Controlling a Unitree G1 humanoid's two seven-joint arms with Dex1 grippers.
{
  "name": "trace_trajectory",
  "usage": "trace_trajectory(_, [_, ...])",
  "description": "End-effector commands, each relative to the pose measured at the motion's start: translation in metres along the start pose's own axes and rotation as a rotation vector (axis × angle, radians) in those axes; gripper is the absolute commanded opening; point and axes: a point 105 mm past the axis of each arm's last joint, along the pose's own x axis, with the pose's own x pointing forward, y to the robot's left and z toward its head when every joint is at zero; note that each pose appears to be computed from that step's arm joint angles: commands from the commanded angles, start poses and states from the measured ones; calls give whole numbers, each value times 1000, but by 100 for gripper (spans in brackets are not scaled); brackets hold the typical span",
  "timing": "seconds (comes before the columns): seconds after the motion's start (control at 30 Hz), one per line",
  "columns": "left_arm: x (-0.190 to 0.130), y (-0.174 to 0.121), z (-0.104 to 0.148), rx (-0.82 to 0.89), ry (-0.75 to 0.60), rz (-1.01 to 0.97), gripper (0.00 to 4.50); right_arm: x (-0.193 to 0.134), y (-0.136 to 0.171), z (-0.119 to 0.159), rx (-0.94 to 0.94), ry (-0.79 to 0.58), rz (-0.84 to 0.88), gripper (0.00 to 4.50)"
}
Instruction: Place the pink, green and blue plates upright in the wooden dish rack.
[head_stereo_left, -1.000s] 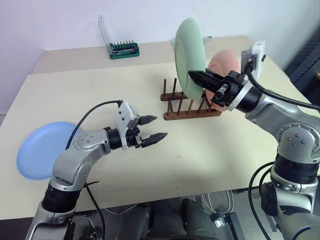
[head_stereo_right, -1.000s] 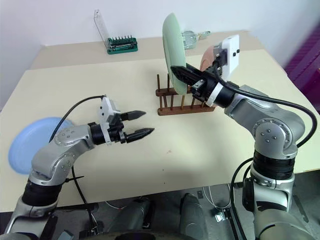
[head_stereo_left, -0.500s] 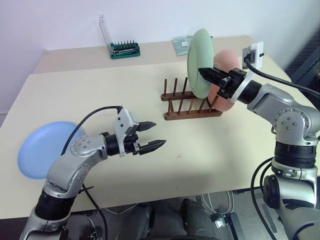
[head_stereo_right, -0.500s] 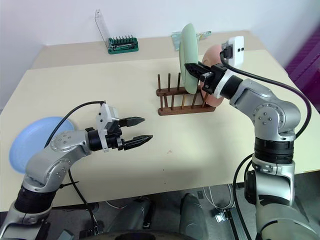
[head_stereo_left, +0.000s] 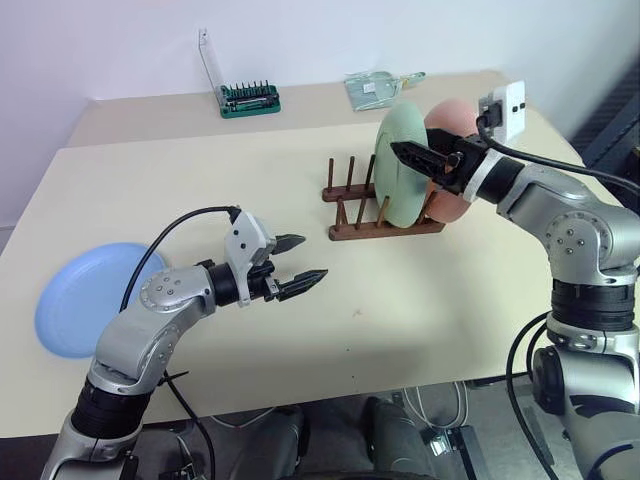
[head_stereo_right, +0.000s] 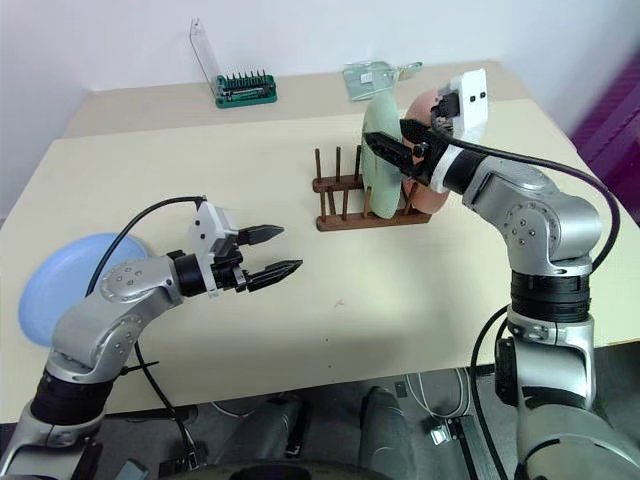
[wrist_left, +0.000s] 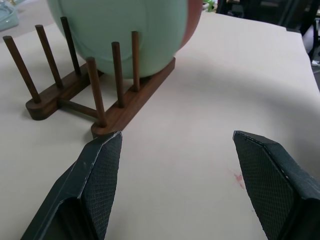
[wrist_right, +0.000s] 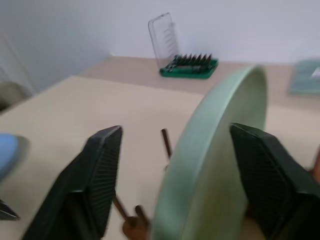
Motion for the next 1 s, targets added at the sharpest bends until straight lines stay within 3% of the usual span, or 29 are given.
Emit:
trace_trajectory(0.03, [1, 2, 9, 31, -36, 6, 365, -6, 8, 29, -266, -54, 13, 347])
trace_trajectory(0.2, [-6, 28, 14, 12, -79, 178, 365, -11, 25, 57, -663, -102, 54, 347])
trace_trajectory(0.23, [-12, 44, 13, -7, -84, 288, 365, -10, 35, 60, -703, -112, 91, 347])
trace_trajectory(0.33, [-45, 97, 18, -89, -157, 685, 447, 0, 67, 46, -813, -89, 242, 353])
trace_trajectory(0.4, [-67, 118, 24, -110, -211, 910, 447, 3, 77, 31, -839, -62, 307, 353])
trace_trajectory(0.5, [-134, 138, 21, -229, -279, 1404, 447, 11, 85, 13, -787, -53, 352, 353])
trace_trajectory(0.53, [-162, 134, 21, -225, -294, 1554, 447, 15, 87, 7, -779, -50, 363, 353])
trace_trajectory(0.63, [-205, 118, 23, -260, -376, 1763, 447, 21, 87, 0, -765, -47, 374, 353])
trace_trajectory(0.77, [-245, 88, 15, -247, -330, 1959, 447, 28, 86, -11, -762, -31, 411, 353])
trace_trajectory(1.0, [-260, 31, -59, -567, -108, 2127, 447, 38, 83, -24, -773, -10, 440, 353])
